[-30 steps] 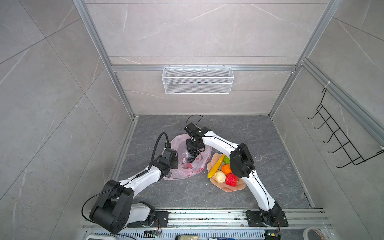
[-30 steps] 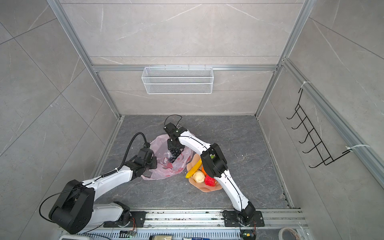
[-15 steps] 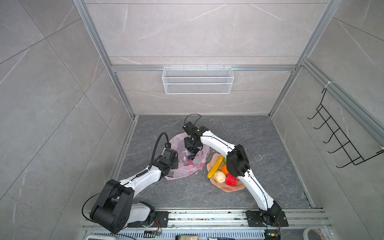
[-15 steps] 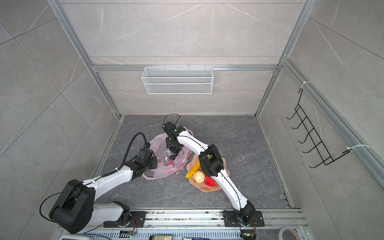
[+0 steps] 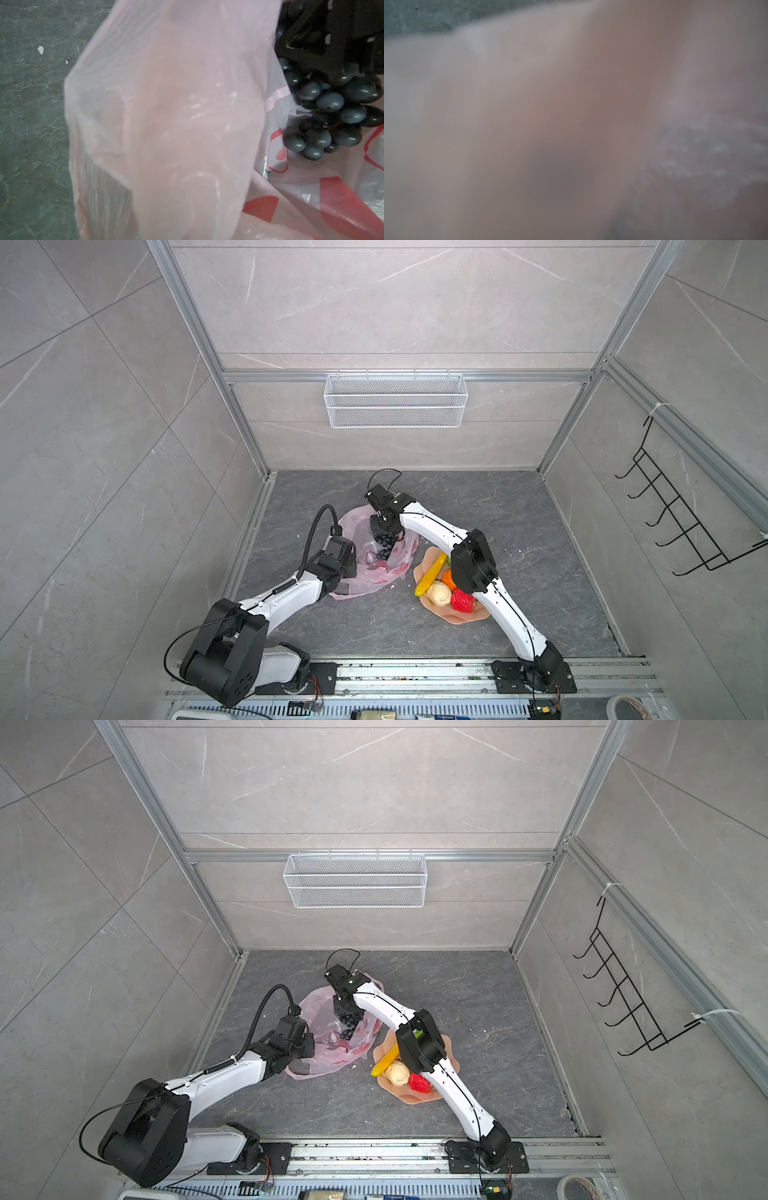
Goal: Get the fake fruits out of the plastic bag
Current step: 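Reach into the bag and grasp the dark grape bunch with the right gripper, then lift the grape bunch out and carry it over the peach bowl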
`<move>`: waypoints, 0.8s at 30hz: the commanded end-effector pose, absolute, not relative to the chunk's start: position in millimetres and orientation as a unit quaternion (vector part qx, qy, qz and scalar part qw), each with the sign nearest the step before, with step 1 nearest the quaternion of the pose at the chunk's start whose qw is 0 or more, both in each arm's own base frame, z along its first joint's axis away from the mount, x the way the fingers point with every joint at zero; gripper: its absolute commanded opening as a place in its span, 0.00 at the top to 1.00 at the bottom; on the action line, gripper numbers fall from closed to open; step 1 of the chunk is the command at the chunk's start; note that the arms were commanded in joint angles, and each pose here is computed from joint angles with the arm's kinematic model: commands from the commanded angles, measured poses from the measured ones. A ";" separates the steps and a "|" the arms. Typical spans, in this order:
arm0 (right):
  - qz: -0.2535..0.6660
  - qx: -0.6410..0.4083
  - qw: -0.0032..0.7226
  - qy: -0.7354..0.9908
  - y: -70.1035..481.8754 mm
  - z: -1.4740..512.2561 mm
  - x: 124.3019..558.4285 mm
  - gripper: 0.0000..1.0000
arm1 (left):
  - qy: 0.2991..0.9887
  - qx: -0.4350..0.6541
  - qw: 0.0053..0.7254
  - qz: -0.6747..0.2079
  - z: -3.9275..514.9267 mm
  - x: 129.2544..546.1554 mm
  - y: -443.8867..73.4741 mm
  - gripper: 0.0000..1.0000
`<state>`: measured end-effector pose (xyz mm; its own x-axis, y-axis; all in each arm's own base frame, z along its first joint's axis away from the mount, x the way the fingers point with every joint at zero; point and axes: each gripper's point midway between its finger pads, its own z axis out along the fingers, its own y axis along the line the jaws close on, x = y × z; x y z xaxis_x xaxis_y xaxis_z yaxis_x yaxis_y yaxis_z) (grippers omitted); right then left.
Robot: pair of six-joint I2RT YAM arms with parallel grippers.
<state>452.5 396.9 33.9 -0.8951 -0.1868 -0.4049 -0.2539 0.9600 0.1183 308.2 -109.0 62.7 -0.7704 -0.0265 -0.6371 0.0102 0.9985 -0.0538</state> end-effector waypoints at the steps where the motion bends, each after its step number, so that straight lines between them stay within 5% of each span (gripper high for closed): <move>1: 0.100 -0.122 0.203 0.966 400.4 51.8 447.8 0.59 | 0.933 -0.012 0.357 -0.039 75.9 319.9 -115.4 0.93; 24: 0.142 -0.130 0.232 0.953 408.7 100.9 432.5 0.62 | 0.935 -0.036 0.352 -0.006 72.5 319.9 -102.5 0.92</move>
